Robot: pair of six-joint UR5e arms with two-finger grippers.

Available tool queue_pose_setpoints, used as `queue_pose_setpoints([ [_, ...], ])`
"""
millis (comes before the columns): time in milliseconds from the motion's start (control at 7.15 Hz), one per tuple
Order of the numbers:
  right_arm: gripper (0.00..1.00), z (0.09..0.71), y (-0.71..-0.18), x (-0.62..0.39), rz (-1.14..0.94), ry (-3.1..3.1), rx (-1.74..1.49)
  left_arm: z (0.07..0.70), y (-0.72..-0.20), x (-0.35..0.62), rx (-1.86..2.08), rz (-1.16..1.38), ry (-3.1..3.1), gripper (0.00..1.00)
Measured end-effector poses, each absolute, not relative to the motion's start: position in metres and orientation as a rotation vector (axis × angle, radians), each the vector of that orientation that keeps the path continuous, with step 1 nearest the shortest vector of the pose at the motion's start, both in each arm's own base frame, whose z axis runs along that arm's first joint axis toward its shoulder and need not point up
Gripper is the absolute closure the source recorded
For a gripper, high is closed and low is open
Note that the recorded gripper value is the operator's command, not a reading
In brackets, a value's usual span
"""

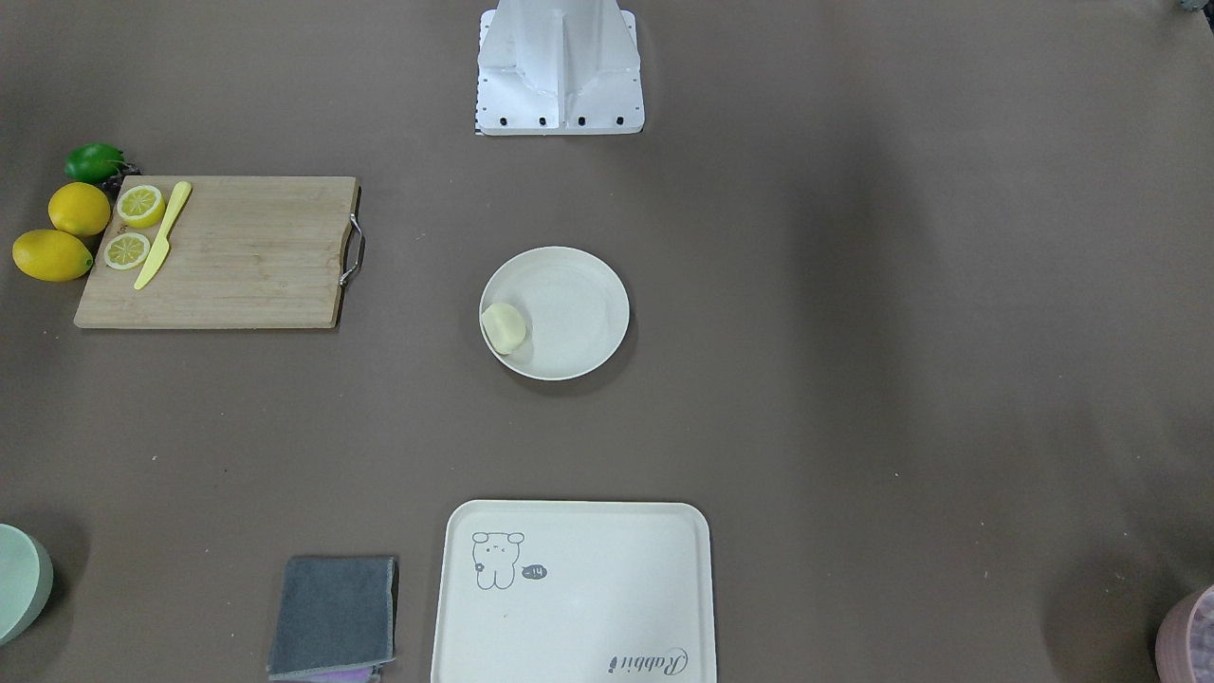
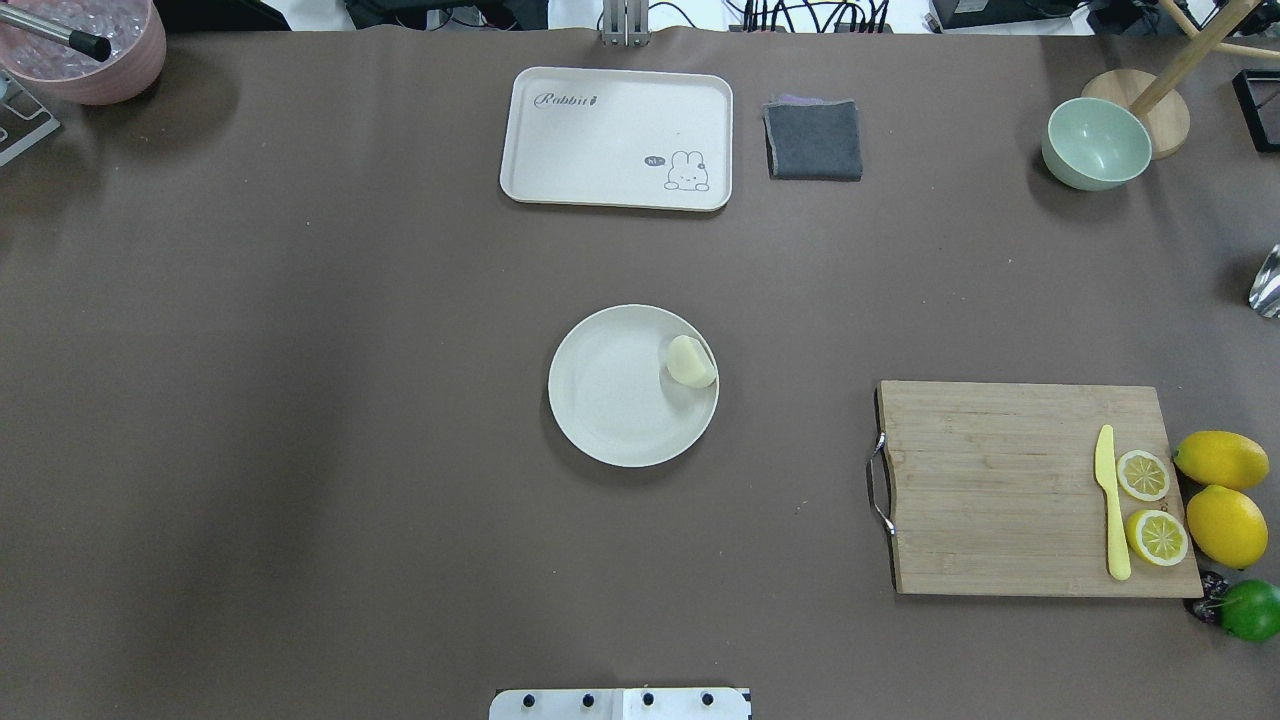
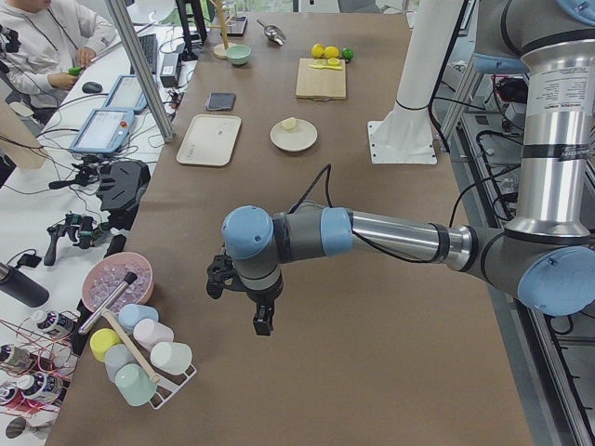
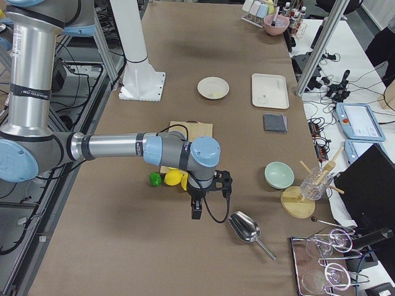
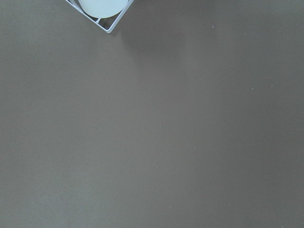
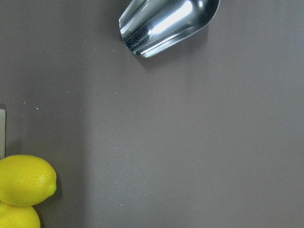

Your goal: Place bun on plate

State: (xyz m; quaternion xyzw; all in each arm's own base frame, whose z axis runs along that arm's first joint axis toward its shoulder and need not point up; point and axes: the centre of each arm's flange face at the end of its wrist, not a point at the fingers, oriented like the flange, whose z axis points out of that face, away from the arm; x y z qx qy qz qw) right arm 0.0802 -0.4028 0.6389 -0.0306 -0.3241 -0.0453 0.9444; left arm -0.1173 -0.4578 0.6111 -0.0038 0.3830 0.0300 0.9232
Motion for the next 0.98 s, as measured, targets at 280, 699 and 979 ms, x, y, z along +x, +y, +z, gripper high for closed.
queue_pose_setpoints([
  [280,0.00,0.6389,-0.4027,0.0804,-0.092,-0.661,-0.062,0.6120,-0.4575,-0.1172,-0.010,0.061,0.786,0.02],
  [699,0.00,0.6399,-0.4018,0.0802,-0.092,-0.661,-0.065,0.6126,-0.4571,-0.1172,-0.011,0.060,0.787,0.02],
  [979,0.00,0.6406,-0.4009,0.0799,-0.092,-0.663,-0.066,0.6126,-0.4571,-0.1172,-0.011,0.060,0.787,0.02],
])
